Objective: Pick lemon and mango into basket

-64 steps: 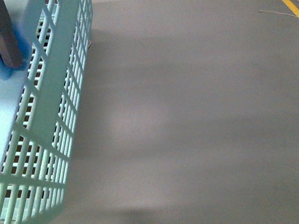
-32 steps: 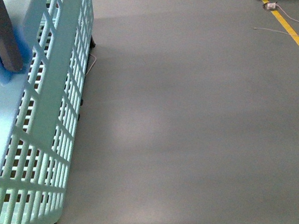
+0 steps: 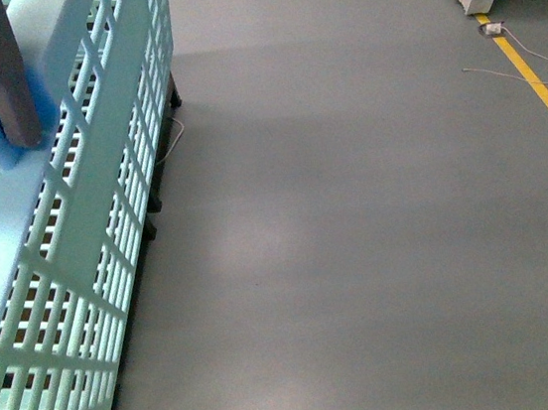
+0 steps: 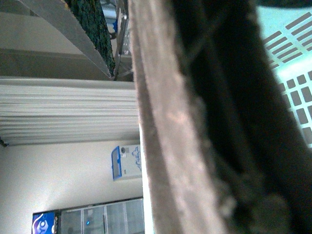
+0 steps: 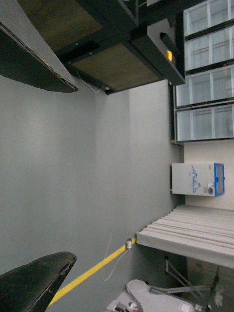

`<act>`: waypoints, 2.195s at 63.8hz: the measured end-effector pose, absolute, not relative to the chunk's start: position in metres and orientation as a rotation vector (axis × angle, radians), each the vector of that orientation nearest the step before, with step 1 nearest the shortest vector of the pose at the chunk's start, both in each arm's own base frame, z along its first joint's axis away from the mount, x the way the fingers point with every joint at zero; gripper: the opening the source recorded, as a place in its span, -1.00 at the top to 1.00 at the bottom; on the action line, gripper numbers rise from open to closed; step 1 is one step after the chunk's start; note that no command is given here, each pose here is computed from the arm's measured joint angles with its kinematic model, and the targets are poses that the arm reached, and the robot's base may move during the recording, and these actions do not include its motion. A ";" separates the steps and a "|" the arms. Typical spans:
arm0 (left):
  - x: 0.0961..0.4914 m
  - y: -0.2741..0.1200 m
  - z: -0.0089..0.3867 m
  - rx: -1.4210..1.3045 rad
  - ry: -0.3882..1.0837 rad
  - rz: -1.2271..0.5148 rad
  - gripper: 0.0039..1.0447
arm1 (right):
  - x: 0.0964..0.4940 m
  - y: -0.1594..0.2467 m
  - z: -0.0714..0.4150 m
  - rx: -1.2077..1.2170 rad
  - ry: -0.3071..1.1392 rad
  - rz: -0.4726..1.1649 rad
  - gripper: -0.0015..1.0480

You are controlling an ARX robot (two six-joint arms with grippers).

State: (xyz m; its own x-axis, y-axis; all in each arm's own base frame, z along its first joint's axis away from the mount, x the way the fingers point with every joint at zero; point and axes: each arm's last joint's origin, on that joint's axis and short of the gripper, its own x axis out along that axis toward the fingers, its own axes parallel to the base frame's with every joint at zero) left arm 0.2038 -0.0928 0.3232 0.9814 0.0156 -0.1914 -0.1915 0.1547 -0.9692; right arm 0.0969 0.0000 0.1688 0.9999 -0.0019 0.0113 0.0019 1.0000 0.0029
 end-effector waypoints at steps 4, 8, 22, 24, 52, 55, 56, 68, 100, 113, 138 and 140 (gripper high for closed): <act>0.204 -0.092 0.323 -1.404 0.143 0.154 0.48 | 0.097 0.000 0.169 0.003 -0.011 0.000 -0.83; 0.204 -0.092 0.323 -1.404 0.141 0.156 0.48 | 0.097 0.000 0.169 0.003 -0.012 -0.001 -0.83; 0.204 -0.092 0.323 -1.403 0.142 0.155 0.48 | 0.097 0.000 0.169 0.003 -0.012 0.000 -0.83; 0.204 -0.092 0.323 -1.403 0.142 0.155 0.48 | 0.097 0.000 0.169 0.003 -0.012 -0.002 -0.83; 0.204 -0.092 0.323 -1.403 0.141 0.156 0.49 | 0.097 0.000 0.169 0.003 -0.012 0.000 -0.83; 0.204 -0.092 0.323 -1.403 0.142 0.156 0.49 | 0.097 0.000 0.169 0.003 -0.012 -0.002 -0.83; 0.204 -0.092 0.323 -1.403 0.142 0.156 0.49 | 0.097 0.000 0.169 0.003 -0.011 0.000 -0.83; 0.204 -0.092 0.323 -1.402 0.141 0.155 0.49 | 0.097 0.000 0.169 0.003 -0.012 -0.002 -0.83; 0.204 -0.091 0.323 -1.403 0.141 0.156 0.49 | 0.097 0.000 0.169 0.003 -0.013 -0.002 -0.83; 0.204 -0.091 0.323 -1.402 0.140 0.157 0.49 | 0.097 0.000 0.169 0.003 -0.012 0.003 -0.83; 0.204 -0.091 0.323 -1.403 0.142 0.156 0.49 | 0.097 0.000 0.169 0.002 -0.012 0.001 -0.83; 0.204 -0.091 0.323 -1.404 0.140 0.157 0.49 | 0.097 0.000 0.169 0.003 -0.012 -0.002 -0.83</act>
